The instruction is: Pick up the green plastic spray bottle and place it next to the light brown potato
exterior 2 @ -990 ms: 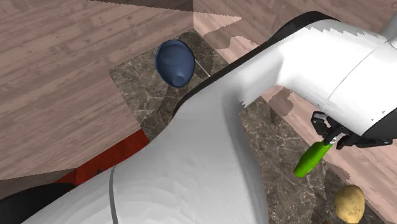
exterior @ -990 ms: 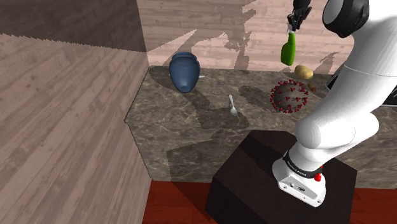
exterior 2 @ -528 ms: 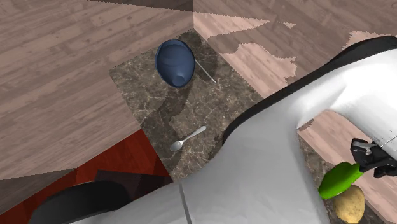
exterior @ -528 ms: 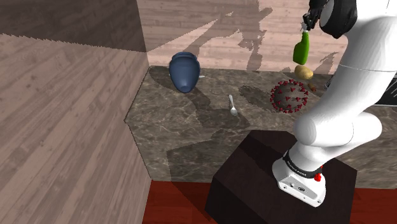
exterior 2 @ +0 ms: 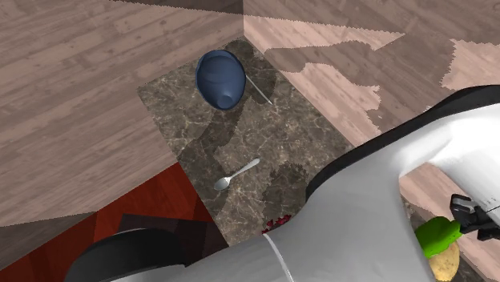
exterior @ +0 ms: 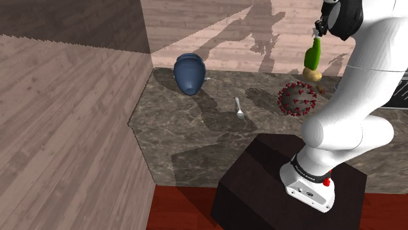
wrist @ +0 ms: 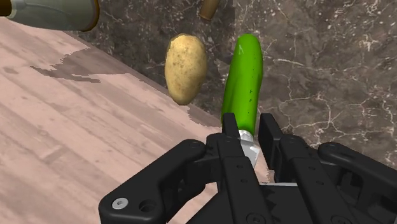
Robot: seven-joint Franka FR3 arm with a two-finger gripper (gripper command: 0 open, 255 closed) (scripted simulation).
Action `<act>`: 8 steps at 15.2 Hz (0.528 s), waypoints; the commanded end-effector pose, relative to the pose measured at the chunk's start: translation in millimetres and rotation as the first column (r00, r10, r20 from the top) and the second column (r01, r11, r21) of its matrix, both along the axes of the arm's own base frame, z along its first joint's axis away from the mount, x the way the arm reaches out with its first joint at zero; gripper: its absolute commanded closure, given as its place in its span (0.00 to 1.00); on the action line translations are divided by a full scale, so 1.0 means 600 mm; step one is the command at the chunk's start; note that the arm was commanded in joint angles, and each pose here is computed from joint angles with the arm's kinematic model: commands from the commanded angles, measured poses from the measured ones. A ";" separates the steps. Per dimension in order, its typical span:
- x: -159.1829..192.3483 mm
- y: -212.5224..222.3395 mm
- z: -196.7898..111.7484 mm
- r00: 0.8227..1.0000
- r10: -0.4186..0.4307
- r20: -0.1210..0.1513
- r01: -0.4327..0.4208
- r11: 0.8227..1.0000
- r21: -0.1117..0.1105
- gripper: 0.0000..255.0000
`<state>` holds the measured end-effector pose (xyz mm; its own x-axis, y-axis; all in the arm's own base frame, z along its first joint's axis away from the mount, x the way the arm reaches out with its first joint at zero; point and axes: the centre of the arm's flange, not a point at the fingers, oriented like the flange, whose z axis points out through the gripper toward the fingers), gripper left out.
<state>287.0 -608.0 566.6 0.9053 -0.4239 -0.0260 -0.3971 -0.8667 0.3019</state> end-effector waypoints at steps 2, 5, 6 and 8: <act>0.000 0.001 -0.026 1.000 0.000 0.000 0.000 1.000 -0.001 1.00; 0.000 0.001 -0.053 1.000 0.000 0.000 0.000 1.000 -0.001 1.00; 0.000 0.001 -0.061 1.000 0.000 0.000 0.000 1.000 -0.001 1.00; 0.000 0.001 -0.079 1.000 0.000 0.000 0.000 1.000 -0.001 1.00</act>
<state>287.0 -607.8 525.5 0.9055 -0.4236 -0.0261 -0.3968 -0.8669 0.3017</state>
